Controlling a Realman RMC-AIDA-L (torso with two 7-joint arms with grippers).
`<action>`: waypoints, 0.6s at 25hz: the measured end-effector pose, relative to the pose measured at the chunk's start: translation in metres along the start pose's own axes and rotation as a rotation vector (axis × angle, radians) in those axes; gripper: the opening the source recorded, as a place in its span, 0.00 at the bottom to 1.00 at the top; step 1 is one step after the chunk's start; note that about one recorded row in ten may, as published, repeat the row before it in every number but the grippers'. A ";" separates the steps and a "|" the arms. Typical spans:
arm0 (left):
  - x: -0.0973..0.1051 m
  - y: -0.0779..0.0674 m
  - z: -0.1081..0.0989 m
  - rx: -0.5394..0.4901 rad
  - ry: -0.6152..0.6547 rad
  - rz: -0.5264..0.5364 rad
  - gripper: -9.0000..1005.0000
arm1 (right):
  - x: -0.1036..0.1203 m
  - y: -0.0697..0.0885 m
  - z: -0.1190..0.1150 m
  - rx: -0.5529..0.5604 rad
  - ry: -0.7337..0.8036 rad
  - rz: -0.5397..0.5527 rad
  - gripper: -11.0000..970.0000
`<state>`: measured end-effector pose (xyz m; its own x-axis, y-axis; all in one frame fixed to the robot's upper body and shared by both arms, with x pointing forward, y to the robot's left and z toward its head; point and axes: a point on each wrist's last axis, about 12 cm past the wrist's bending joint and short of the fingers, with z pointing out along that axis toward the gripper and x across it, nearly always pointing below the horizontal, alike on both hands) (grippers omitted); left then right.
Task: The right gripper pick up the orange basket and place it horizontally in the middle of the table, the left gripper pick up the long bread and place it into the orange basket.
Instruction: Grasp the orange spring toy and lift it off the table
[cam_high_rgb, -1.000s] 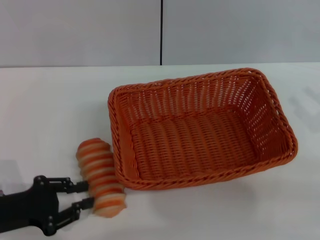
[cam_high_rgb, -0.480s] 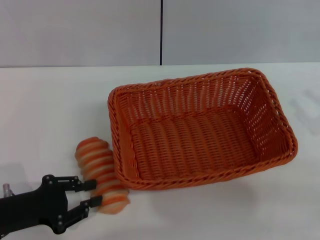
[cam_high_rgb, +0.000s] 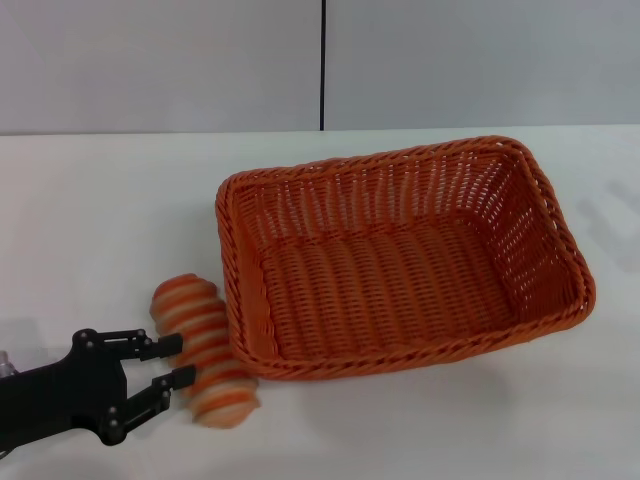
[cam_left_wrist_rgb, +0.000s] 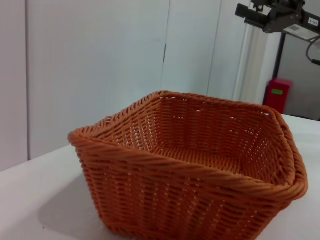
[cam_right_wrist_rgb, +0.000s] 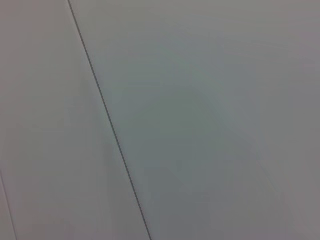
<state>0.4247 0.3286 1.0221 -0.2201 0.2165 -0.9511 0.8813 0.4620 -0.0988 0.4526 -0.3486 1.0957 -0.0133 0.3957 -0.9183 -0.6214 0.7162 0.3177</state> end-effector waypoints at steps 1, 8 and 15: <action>0.001 0.000 0.000 0.001 0.003 0.001 0.34 | 0.000 0.000 0.000 0.000 0.000 0.000 0.66; 0.002 -0.002 -0.001 0.001 0.008 0.001 0.33 | 0.001 0.000 0.000 -0.004 0.010 0.000 0.66; 0.004 -0.003 -0.002 0.002 0.013 -0.002 0.33 | 0.001 0.000 0.002 -0.003 0.014 -0.001 0.66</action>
<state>0.4198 0.3300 1.0195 -0.2270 0.2273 -0.9470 0.8819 0.4605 -0.1009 0.4540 -0.3475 1.0946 -0.0241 0.3867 -0.9219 -0.6239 0.7148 0.3161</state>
